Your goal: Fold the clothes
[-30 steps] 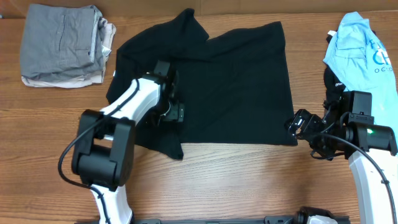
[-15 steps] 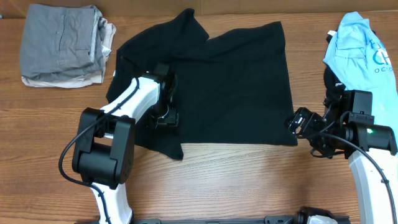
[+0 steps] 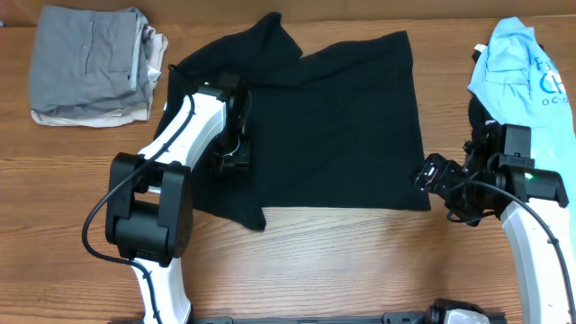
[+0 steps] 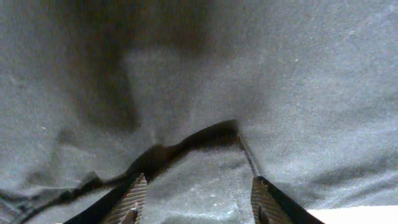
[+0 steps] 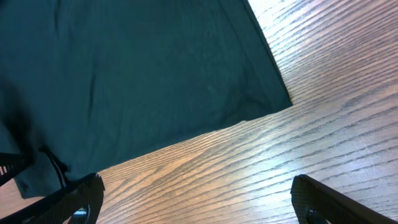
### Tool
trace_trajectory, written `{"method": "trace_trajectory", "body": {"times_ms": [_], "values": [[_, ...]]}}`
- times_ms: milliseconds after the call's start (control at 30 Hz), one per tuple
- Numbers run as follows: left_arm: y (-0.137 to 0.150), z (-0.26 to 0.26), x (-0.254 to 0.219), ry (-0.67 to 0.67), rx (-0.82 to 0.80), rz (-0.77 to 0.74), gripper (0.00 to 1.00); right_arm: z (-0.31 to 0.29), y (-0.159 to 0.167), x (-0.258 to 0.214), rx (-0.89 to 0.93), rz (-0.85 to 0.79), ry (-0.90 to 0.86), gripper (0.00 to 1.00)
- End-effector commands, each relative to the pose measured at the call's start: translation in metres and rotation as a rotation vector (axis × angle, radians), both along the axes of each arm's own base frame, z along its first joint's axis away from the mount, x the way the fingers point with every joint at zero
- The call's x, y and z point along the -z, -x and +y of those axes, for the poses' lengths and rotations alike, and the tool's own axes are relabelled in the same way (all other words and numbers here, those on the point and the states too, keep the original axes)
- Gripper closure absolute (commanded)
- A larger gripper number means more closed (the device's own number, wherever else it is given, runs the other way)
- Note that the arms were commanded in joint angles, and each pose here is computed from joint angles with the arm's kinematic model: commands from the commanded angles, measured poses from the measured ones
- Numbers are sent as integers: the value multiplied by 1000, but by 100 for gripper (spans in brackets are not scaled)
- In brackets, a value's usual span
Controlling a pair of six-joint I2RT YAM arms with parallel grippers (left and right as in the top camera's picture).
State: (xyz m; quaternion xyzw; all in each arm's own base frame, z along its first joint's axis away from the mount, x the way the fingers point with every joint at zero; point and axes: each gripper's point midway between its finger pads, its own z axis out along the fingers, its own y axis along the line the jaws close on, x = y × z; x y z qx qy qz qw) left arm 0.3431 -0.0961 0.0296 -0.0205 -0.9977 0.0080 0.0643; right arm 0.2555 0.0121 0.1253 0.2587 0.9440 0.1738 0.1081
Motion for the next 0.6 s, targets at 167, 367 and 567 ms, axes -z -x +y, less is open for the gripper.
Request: {"method": "trace_trajectory", "body": {"times_ms": [167, 367, 567], "values": [[1, -1, 12, 11, 28, -6, 33, -1, -1, 5, -6, 9, 13, 0], [7, -4, 23, 33, 26, 5, 33, -1, -2, 5, -9, 7, 16, 0], [12, -3, 27, 30, 25, 19, 50, -3, -3, 5, -6, 4, 25, 1]]}}
